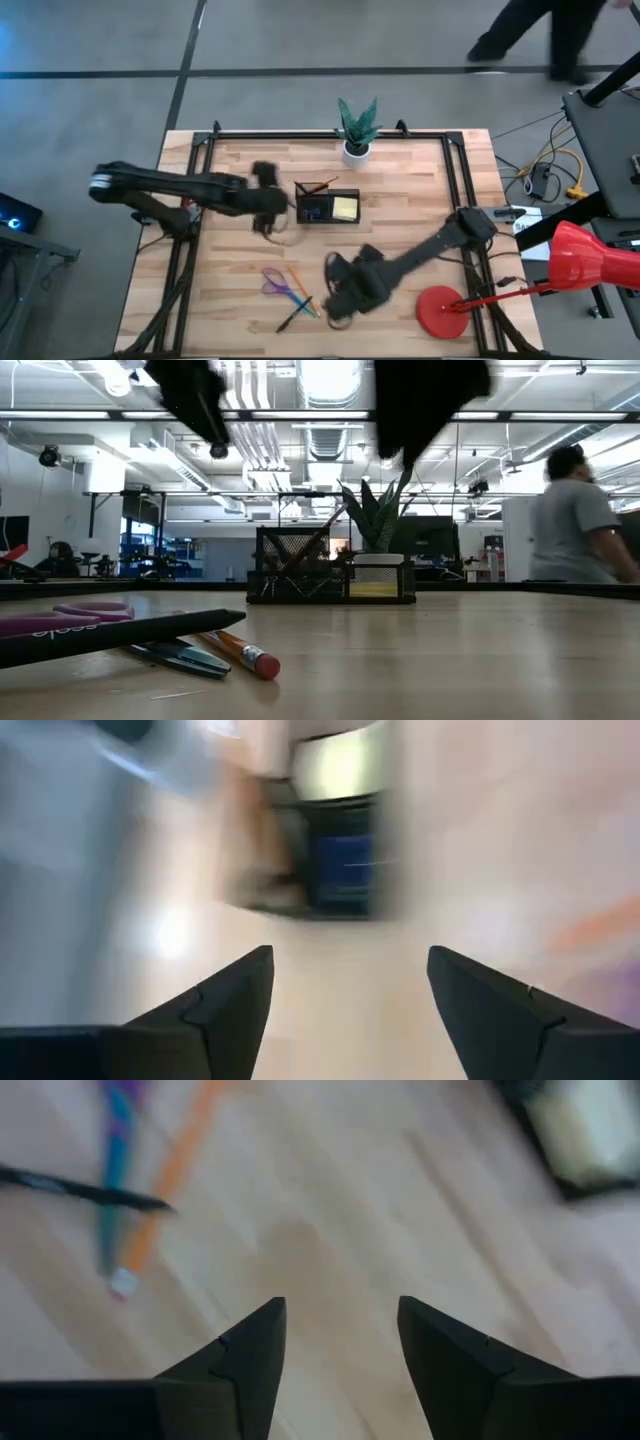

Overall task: Pick and place office supplies into organizer
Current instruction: Put the scissors into the desk organizer

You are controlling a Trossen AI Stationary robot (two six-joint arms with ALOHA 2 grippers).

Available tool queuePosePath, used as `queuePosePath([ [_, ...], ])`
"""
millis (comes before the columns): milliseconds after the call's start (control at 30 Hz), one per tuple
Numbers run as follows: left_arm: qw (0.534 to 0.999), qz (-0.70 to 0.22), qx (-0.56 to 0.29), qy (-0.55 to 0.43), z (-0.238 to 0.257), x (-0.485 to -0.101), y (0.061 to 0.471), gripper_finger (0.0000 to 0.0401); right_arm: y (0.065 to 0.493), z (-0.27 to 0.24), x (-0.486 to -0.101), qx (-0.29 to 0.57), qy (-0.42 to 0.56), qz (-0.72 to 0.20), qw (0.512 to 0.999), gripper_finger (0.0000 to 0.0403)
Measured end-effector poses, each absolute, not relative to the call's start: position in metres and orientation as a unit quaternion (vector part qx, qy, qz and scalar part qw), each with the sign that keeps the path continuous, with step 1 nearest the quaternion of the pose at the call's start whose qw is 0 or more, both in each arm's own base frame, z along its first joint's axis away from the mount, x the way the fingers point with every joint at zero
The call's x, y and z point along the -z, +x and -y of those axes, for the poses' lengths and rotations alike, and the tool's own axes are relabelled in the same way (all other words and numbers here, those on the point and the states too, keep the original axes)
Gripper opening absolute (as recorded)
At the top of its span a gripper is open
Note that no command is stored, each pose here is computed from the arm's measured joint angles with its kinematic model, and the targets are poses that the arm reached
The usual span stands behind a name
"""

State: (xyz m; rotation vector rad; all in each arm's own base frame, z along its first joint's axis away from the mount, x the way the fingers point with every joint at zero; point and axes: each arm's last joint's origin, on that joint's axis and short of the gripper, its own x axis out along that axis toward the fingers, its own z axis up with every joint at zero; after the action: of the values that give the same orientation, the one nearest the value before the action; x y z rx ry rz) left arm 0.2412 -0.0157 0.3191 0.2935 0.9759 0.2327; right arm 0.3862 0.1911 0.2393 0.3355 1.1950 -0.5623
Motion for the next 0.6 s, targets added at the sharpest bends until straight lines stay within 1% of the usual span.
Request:
queuePosePath([
  [33,0.885,-0.452,-0.091,0.057,0.021,-0.321,0.230,0.0251,0.395,-0.185,-0.235,0.237,0.167,-0.547,0.785,0.0182],
  [67,0.894,-0.440,-0.080,0.001,0.026,-0.321,0.219,0.0251,0.405,-0.179,-0.230,0.218,0.181,-0.535,0.796,0.0180],
  [133,0.902,-0.421,-0.081,-0.041,0.040,-0.313,0.197,0.0252,0.421,-0.167,-0.224,0.189,0.208,-0.511,0.812,0.0177],
  [233,0.908,-0.407,-0.078,-0.060,0.059,-0.294,0.167,0.0248,0.436,-0.150,-0.217,0.161,0.244,-0.488,0.822,0.0174],
  [333,0.910,-0.398,-0.063,-0.098,0.073,-0.277,0.148,0.0239,0.440,-0.138,-0.211,0.159,0.253,-0.490,0.819,0.0173],
  [467,0.918,-0.370,-0.028,-0.137,0.092,-0.264,0.139,0.0227,0.446,-0.141,-0.201,0.125,0.263,-0.502,0.814,0.0173],
  [600,0.921,-0.369,-0.001,-0.124,0.107,-0.255,0.139,0.0220,0.454,-0.155,-0.179,0.114,0.244,-0.520,0.810,0.0173],
])
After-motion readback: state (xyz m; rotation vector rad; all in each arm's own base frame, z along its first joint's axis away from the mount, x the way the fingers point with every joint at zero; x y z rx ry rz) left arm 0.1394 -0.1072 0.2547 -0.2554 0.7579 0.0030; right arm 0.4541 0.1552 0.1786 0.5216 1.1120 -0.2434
